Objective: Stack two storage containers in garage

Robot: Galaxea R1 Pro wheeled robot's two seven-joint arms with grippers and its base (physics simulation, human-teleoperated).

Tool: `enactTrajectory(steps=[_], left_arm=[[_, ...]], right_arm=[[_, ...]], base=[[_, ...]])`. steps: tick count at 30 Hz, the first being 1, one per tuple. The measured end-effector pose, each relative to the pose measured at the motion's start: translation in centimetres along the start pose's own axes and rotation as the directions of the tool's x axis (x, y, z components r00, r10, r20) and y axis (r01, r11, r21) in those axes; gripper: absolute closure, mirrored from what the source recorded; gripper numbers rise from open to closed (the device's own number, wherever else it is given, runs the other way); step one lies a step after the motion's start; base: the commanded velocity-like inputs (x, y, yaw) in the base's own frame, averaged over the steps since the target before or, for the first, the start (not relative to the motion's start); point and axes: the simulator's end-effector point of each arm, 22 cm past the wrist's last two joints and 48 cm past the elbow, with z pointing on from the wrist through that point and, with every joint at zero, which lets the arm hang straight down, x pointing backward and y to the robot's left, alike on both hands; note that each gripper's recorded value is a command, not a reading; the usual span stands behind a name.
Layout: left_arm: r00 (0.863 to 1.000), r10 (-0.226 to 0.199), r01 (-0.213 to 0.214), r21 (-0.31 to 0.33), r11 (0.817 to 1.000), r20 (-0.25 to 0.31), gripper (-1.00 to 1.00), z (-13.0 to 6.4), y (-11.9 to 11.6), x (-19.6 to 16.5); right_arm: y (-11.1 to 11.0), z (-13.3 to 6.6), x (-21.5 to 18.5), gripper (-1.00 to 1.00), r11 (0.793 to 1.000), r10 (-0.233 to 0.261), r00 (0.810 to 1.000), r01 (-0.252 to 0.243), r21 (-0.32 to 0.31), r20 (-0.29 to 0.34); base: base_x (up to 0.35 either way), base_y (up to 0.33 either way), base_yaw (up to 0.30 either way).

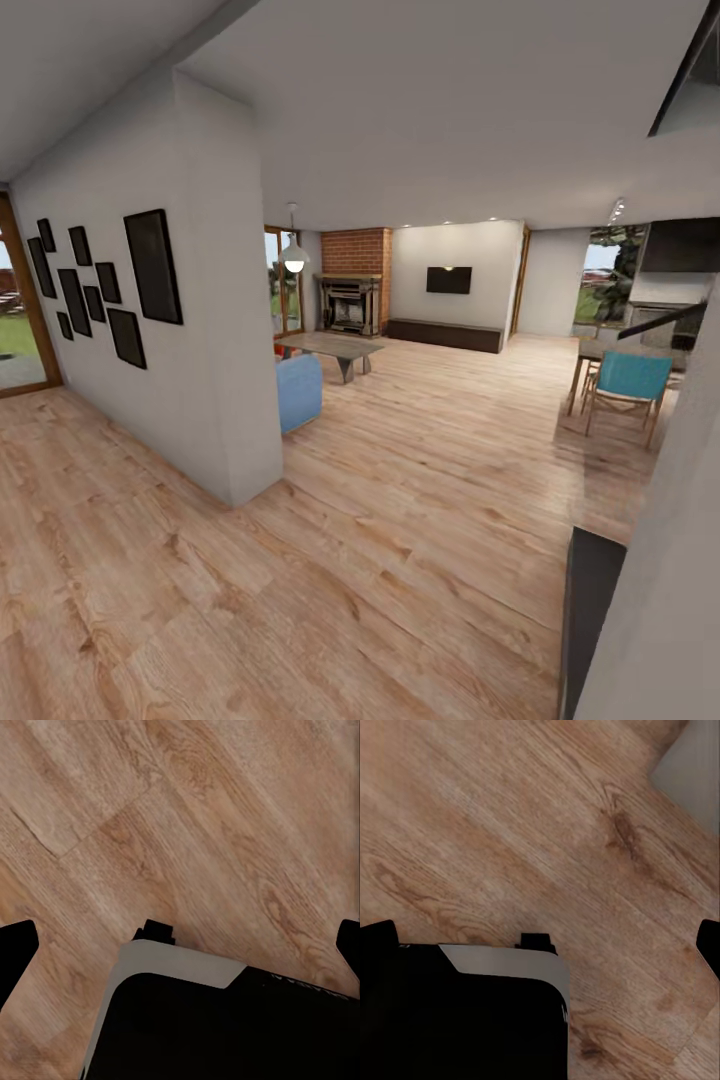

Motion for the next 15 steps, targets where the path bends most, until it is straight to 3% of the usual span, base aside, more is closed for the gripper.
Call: enactTrajectory(steps=[15], left_arm=[[1.0, -0.003, 0.003, -0.001, 1.0, -0.002, -1.0, 0.0, 0.05, 0.02]], right_arm=[[0.0, 0.0, -0.01, -1.0, 1.0, 0.0, 1.0, 0.0, 0.0, 0.0]], base=[[0.322, 0.0, 0.0]])
